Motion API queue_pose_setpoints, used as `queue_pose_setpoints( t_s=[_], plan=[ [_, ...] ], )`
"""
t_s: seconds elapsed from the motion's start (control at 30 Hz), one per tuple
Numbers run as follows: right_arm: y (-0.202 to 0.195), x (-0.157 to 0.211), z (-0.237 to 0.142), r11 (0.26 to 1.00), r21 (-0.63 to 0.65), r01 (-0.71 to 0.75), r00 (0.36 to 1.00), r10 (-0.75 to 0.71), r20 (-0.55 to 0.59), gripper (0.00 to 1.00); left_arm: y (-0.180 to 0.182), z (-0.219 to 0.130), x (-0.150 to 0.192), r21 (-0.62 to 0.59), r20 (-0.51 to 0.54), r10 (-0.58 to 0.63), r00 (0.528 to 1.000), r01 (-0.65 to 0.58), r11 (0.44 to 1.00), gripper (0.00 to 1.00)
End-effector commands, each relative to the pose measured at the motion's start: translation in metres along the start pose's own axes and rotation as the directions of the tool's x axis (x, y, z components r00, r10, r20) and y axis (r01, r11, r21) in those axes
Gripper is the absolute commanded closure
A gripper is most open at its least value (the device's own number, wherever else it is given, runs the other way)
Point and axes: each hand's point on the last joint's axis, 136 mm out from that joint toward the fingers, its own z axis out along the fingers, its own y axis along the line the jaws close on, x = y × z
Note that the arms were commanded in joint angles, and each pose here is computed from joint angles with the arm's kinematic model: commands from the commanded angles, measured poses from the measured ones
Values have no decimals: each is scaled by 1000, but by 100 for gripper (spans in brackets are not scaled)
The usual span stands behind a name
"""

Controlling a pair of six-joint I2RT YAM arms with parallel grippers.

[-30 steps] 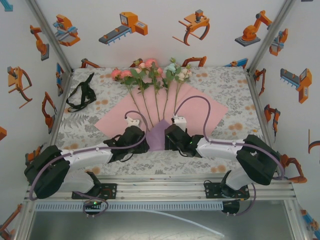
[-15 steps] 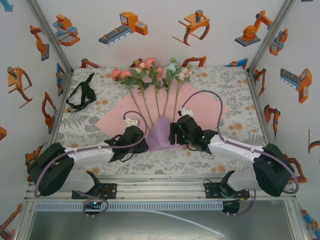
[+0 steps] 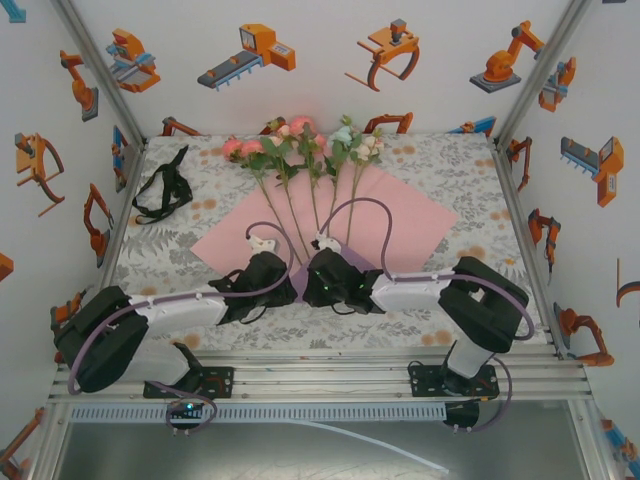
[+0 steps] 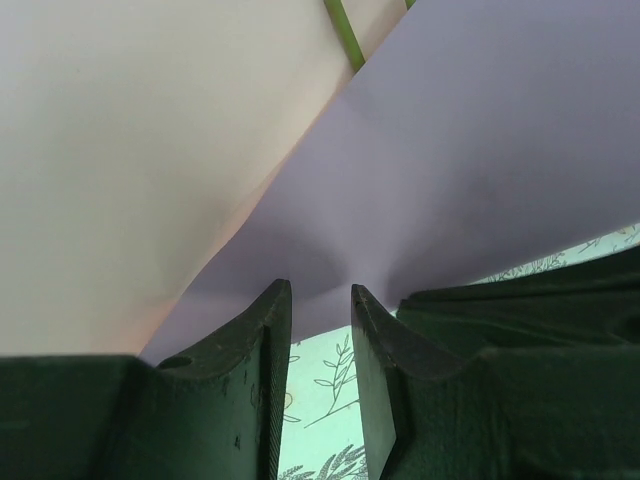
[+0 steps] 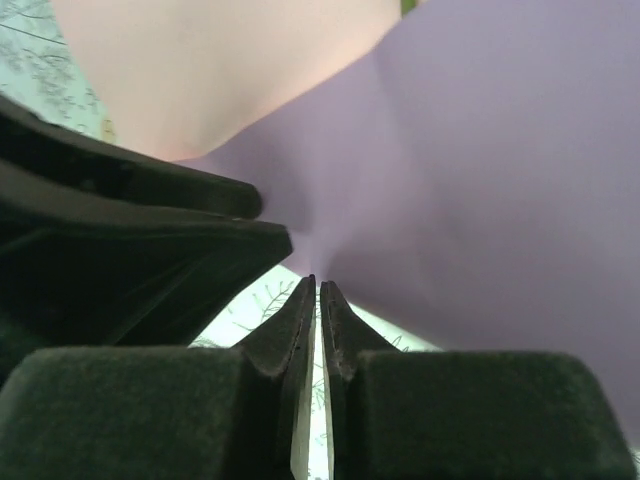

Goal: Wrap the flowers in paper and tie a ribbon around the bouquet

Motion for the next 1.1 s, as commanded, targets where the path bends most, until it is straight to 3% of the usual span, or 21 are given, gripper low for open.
queue_pose_setpoints(
  t_s=[0.0,0.23,0.47,1.07],
  plan=[
    [9,-12,0,998,-33,-59,997,60,42,89,21,-4,13,-58,-30,-11,999,9,998,66],
    [-4,-4,8,995,-5,-97,995,97,12,88,10,-14,14,11,-47,6,999,-5,1000,64],
    [-6,0,10,995,-3,-100,995,100,-12,88,41,-18,17,-126,-38,-19,999,14,992,66],
    [-67,5,-10,970,94,-222,975,223,8,87,67,-15,29,-211,-53,-70,996,58,976,71]
  ],
)
